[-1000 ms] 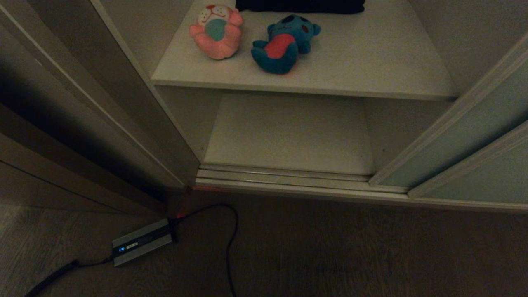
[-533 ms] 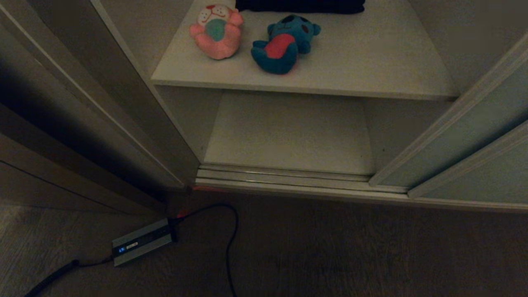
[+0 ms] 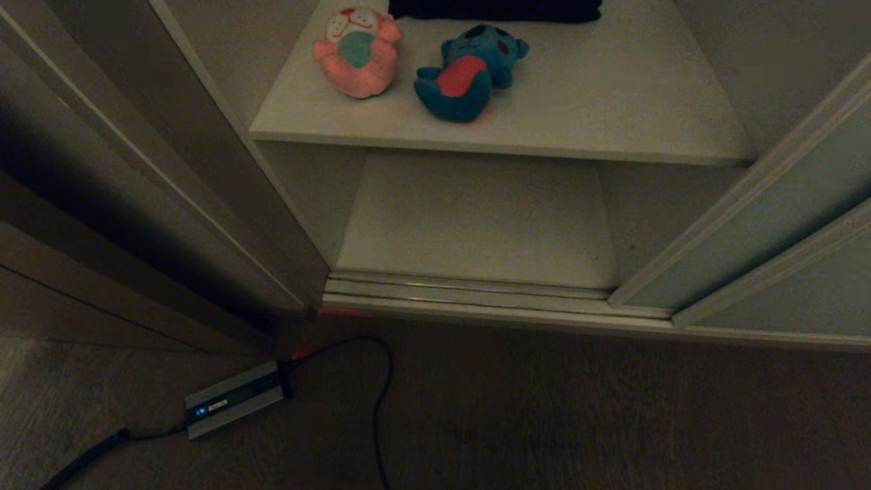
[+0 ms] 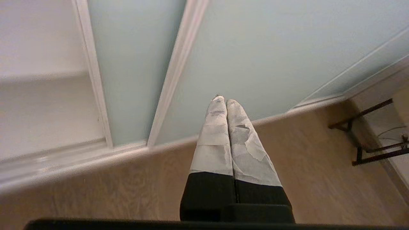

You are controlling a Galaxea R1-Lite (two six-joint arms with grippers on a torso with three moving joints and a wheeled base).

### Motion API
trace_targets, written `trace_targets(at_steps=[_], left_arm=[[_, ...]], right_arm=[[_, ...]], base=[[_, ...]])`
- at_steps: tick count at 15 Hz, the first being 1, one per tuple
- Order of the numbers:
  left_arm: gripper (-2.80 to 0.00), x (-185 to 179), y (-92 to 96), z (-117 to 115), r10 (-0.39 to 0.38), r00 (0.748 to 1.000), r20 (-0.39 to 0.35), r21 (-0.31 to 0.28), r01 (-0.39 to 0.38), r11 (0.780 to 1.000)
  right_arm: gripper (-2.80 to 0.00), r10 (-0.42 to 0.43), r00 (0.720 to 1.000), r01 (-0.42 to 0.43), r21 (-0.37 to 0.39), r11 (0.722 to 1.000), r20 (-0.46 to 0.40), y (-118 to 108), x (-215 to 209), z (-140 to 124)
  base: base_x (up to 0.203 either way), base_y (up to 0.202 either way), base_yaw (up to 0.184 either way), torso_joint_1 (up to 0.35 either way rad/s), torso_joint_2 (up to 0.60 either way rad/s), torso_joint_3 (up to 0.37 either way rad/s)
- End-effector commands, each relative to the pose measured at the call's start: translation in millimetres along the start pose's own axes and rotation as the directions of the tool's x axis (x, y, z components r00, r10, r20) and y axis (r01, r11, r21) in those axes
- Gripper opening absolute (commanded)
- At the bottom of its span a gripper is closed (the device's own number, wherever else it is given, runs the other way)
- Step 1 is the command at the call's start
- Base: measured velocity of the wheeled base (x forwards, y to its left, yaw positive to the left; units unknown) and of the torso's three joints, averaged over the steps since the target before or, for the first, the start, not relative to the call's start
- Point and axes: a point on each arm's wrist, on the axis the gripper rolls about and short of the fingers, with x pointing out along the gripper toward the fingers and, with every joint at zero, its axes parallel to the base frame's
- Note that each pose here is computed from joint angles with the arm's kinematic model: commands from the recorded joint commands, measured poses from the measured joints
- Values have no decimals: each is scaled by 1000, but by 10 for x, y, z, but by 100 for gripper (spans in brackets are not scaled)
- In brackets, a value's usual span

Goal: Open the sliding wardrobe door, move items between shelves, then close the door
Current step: Close the door

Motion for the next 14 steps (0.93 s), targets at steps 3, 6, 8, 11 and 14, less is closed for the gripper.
trace_targets(at_steps=[3,6,8,11,14], left_arm=[[-280,2,0,1,0,1000,-2,0,0,1000],[-280,2,0,1,0,1000,-2,0,0,1000],[-280,2,0,1,0,1000,-2,0,0,1000],[-280,2,0,1,0,1000,-2,0,0,1000],[-280,2,0,1,0,1000,-2,0,0,1000]], right_arm=[[-280,-132,990,127,81,989,57,-260,-130,134],[-280,-179,983,175,113,978,33,-335,53,263],[-280,-197,980,192,123,974,26,-339,196,422],[-280,-225,974,225,124,966,-9,-287,398,579],[-280,-233,972,232,119,965,-5,-293,428,622]], base=[[0,0,0,0,0,0],[0,0,0,0,0,0],[0,0,0,0,0,0],[0,0,0,0,0,0],[0,0,0,0,0,0]])
